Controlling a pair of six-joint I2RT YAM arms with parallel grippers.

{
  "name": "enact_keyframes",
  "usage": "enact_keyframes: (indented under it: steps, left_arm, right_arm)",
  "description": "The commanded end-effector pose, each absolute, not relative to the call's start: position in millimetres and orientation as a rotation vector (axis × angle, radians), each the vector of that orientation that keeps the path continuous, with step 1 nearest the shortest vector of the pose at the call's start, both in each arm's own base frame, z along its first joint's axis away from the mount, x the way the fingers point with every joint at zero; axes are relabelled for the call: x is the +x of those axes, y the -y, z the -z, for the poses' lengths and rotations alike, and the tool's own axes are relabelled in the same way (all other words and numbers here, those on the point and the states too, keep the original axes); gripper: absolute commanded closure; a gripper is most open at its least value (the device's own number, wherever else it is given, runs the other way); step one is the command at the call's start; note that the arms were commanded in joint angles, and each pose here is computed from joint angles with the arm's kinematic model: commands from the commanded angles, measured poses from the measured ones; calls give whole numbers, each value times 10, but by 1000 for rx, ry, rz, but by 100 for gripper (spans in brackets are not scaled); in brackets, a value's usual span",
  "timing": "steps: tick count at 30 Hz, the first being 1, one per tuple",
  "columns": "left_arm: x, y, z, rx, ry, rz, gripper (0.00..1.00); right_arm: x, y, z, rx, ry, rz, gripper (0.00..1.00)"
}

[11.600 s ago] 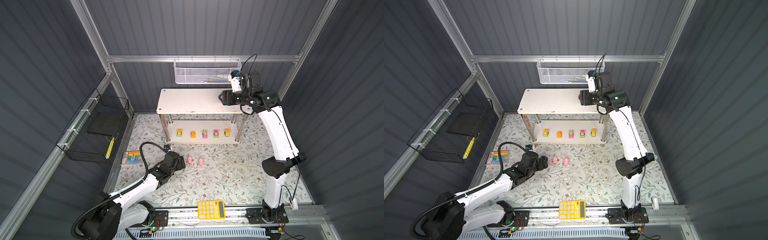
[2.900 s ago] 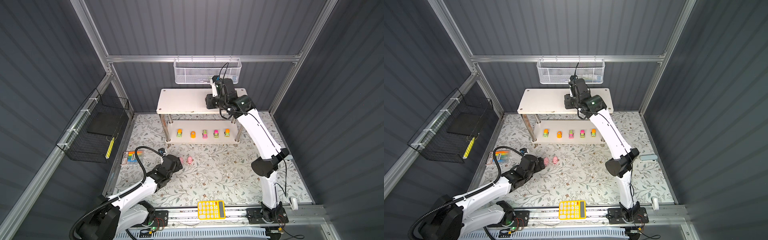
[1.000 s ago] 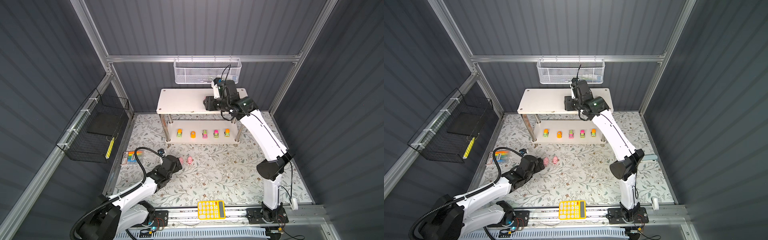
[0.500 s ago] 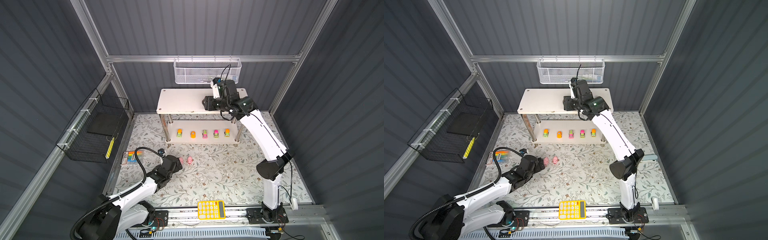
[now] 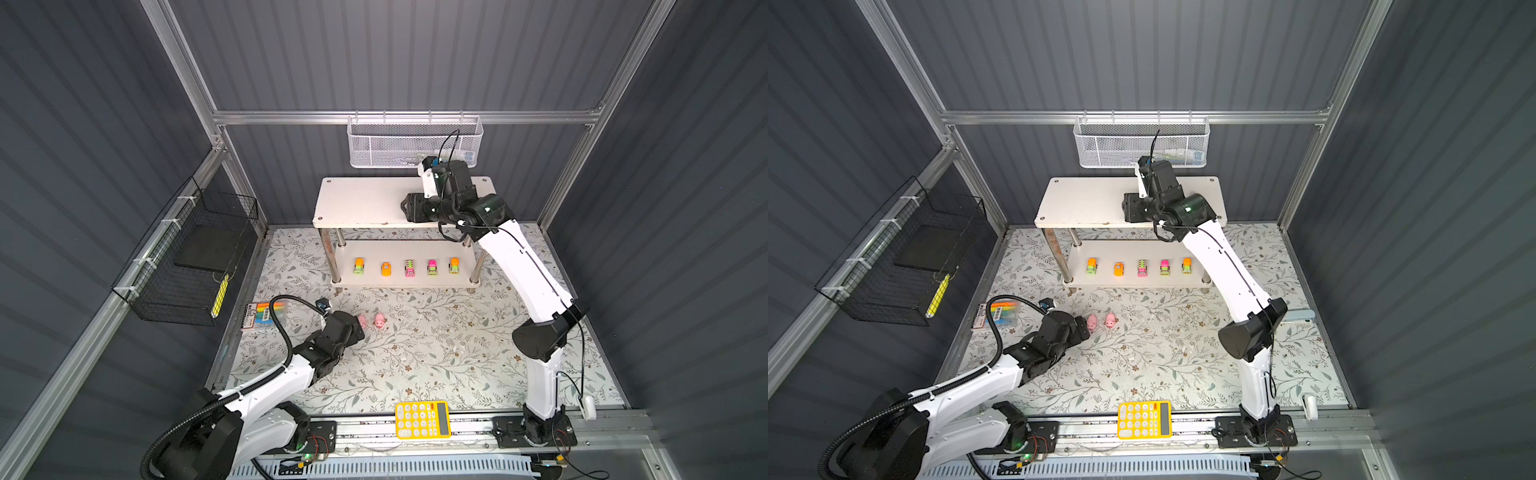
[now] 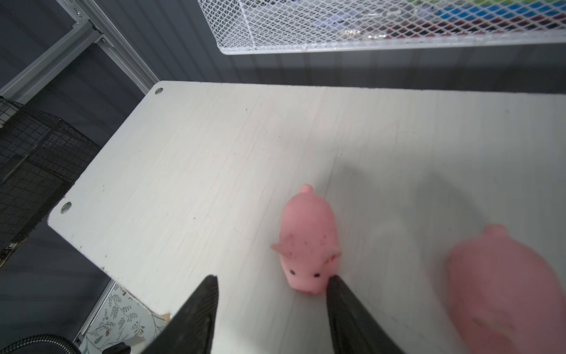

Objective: Place and organize the plastic toys onto the shelf
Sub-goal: 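Lower the held pig onto the top shelf beside the other pigs, then open the right gripper and withdraw it down toward the table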

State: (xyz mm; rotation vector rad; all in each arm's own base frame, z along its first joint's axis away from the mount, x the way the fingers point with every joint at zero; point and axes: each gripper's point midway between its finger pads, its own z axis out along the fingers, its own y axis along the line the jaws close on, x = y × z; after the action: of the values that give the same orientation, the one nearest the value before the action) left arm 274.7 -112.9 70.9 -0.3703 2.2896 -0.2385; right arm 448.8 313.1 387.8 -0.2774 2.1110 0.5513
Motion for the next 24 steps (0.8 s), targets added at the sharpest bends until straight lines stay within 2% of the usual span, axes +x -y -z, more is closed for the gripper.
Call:
enact_keyframes:
  steps: [1, 13, 24]
  left_arm:
    - [2734, 1093, -667, -399, -2291, 240, 4]
    - [2731, 1082, -653, -401, -2294, 233, 4]
    - [2748, 1075, -675, -397, -2294, 221, 4]
  right_arm:
    - [4499, -3194, -3919, -274, -2092, -580, 41]
    - [4418, -3091, -4086, -259, -2054, -573, 41]
    - [3922, -2848, -4581, -290, -1928, -659, 40]
